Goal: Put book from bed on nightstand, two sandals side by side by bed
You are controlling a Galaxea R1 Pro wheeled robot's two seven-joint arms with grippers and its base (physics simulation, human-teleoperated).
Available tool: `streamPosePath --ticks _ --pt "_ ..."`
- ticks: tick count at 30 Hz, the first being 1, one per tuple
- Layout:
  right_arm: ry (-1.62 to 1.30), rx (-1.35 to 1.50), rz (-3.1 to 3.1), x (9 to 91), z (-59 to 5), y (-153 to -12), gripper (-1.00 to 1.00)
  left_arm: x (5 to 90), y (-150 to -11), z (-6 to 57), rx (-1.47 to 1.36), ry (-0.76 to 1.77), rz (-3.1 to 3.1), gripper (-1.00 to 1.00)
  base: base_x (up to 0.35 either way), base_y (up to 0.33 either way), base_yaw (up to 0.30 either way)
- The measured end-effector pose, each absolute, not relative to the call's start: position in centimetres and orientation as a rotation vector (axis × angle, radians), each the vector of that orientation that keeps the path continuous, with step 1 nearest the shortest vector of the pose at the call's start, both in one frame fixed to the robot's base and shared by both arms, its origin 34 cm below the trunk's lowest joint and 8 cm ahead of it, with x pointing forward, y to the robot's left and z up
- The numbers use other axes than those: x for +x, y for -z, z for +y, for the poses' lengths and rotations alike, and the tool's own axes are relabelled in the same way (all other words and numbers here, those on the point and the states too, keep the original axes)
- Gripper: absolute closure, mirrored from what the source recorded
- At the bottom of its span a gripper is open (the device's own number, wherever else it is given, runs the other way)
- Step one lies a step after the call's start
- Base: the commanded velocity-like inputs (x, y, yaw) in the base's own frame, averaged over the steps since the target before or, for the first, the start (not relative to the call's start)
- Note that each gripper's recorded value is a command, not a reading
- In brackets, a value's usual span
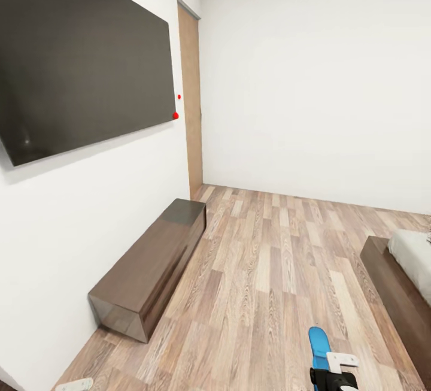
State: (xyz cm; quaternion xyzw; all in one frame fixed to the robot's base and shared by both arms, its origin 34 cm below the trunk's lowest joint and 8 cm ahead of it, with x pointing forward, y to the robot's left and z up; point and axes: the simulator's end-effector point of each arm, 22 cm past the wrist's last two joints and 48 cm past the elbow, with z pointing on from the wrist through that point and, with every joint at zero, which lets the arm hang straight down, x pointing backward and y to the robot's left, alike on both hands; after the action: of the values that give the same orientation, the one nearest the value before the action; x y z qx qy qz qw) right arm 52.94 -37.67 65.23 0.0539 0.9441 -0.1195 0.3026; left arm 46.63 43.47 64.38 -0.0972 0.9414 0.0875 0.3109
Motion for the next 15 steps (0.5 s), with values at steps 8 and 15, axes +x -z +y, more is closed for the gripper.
streamPosePath --ticks 8,15 --pt "0.316 0.143 2.506 52.74 -37.59 -65.61 1.00 46.57 -64.87 43.47 -0.258 -0.230 2.485 -1.00 0.000 0.000 -0.138" --pt "0.317 0.142 2.505 52.77 -37.66 -65.65 1.00 46.97 -65.19 43.56 -0.254 -0.233 2.461 -1.00 0.000 0.000 -0.202"
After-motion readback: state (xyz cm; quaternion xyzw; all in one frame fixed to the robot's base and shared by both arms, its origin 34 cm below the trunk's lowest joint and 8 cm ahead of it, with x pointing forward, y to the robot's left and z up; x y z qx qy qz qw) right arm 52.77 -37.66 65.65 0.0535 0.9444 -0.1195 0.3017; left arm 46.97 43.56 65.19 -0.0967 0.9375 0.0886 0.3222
